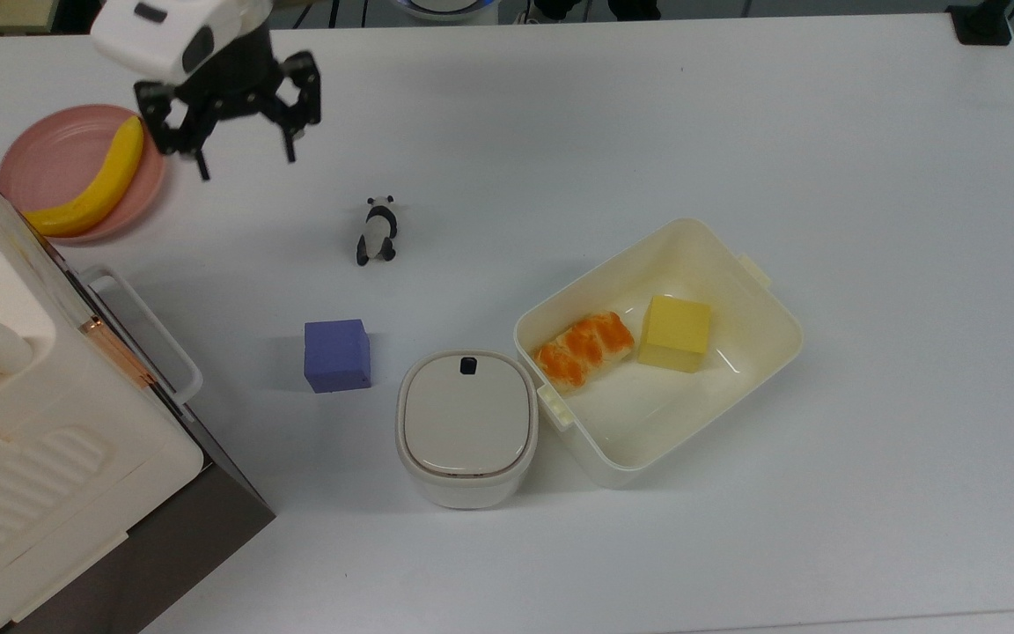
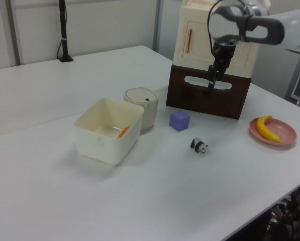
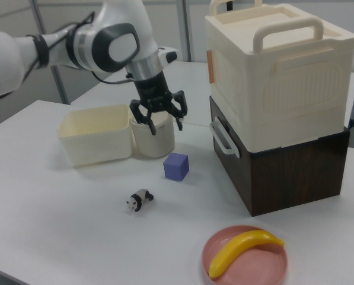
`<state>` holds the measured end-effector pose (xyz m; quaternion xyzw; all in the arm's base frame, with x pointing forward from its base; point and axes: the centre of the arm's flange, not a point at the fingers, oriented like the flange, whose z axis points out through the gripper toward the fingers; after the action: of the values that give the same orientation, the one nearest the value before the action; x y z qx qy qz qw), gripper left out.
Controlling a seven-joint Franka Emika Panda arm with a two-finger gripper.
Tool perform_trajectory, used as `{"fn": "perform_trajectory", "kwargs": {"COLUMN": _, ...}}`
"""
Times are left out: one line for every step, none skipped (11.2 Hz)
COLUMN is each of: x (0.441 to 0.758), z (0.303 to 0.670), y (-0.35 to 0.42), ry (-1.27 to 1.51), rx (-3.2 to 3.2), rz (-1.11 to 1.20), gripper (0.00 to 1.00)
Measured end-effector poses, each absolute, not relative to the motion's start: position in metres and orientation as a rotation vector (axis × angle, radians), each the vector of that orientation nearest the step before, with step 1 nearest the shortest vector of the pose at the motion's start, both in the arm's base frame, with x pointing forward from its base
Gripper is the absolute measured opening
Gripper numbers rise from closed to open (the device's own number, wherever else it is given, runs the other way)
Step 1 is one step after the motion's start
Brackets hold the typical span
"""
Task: Slide open the drawer
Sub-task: 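Move the gripper down to the dark drawer's handle and hook it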
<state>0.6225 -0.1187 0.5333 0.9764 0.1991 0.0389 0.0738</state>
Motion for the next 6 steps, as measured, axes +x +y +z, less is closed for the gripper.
{"fn": "perform_trajectory", "kwargs": {"x": 0.633, "z": 0.518, "y": -0.122, "ry": 0.639, "rx": 2.875, "rz": 0.126, "gripper": 0.78}}
{"fn": "perform_trajectory", "kwargs": {"x": 0.645, "z": 0.5, "y": -0.123, "ry": 0.667, "rx": 2.825, "rz": 0.133, "gripper": 0.78}}
{"fn": "perform_trajectory", "kwargs": {"x": 0.656, "z": 0.483, "y": -0.123, "ry": 0.688, "rx": 2.787, "rz": 0.147, "gripper": 0.78}}
{"fn": "perform_trajectory", "kwargs": {"x": 0.664, "z": 0.472, "y": -0.123, "ry": 0.704, "rx": 2.753, "rz": 0.175, "gripper": 0.76}}
{"fn": "perform_trajectory", "kwargs": {"x": 0.671, "z": 0.465, "y": -0.123, "ry": 0.717, "rx": 2.723, "rz": 0.21, "gripper": 0.75}}
{"fn": "perform_trajectory", "kwargs": {"x": 0.676, "z": 0.461, "y": -0.124, "ry": 0.72, "rx": 2.703, "rz": 0.24, "gripper": 0.74}}
